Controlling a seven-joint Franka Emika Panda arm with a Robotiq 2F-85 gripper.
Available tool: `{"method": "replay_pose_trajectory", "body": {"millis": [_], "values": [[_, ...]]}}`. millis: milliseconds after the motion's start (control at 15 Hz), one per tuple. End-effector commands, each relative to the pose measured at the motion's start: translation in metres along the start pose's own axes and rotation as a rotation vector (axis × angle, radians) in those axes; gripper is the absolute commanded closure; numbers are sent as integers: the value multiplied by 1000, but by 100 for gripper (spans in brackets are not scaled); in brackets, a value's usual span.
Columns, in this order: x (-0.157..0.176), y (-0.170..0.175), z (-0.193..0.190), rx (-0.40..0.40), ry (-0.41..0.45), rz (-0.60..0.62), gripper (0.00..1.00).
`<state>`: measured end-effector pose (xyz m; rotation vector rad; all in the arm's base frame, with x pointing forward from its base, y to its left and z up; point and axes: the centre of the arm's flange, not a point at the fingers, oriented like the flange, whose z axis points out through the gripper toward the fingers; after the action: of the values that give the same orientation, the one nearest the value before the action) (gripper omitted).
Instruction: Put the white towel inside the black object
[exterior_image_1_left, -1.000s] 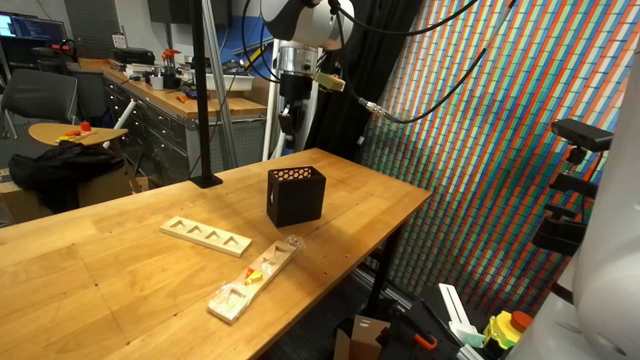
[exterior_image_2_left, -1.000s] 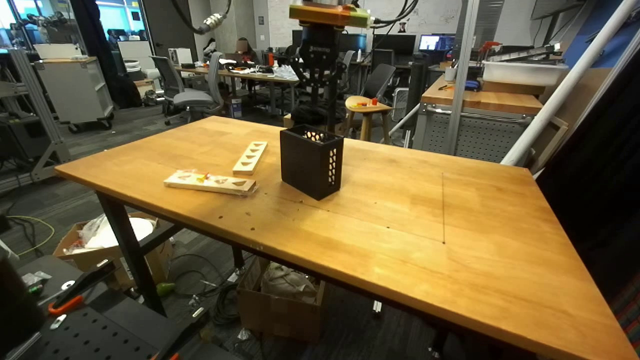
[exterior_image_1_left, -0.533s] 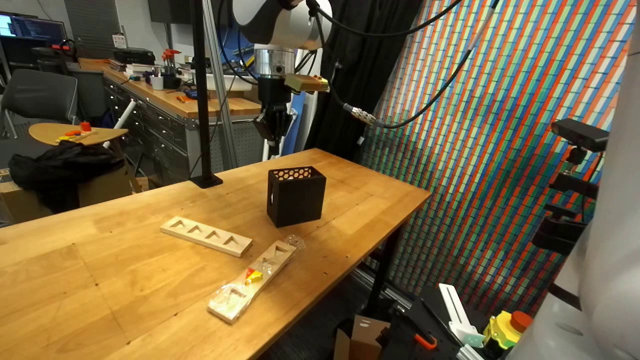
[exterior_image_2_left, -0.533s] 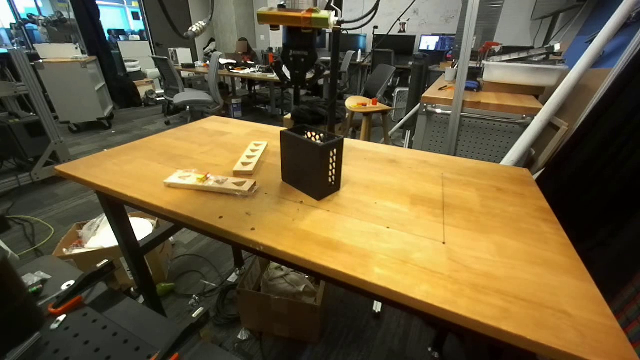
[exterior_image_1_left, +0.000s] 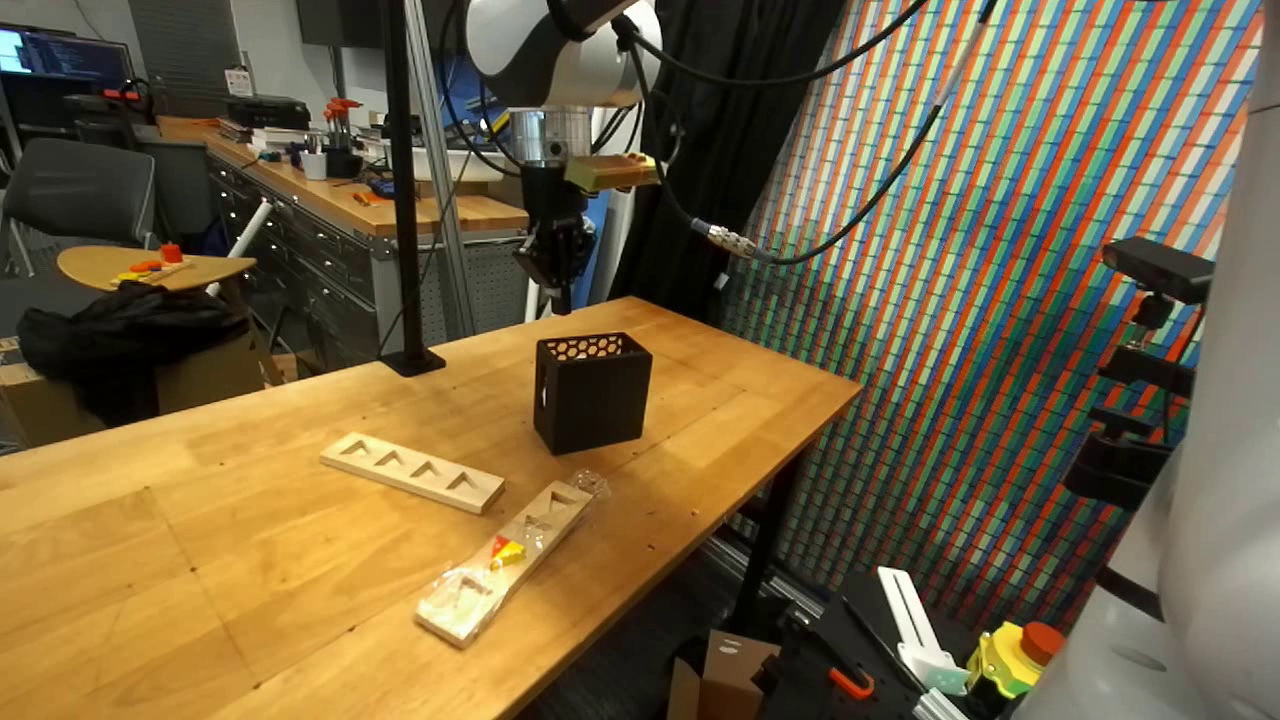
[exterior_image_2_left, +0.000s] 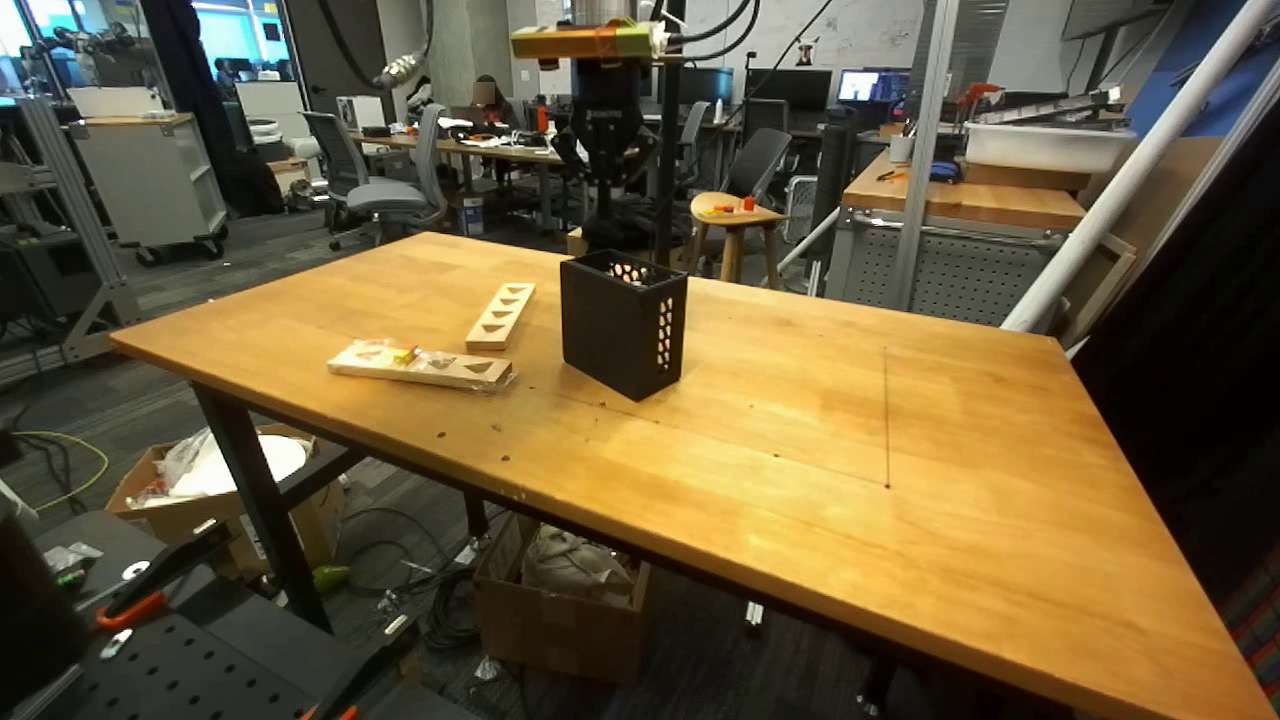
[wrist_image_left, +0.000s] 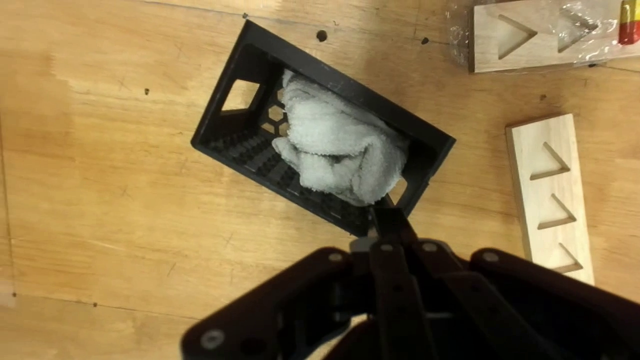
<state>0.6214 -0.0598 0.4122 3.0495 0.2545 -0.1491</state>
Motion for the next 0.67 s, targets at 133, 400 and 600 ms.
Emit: {"method": "replay_pose_trajectory", "body": {"millis": [133, 400, 600], "values": [[-15, 7, -1, -36, 12, 51, 97], [-16, 14, 9, -25, 27, 56, 97], [-17, 19, 23, -14, 29, 55, 97]]}}
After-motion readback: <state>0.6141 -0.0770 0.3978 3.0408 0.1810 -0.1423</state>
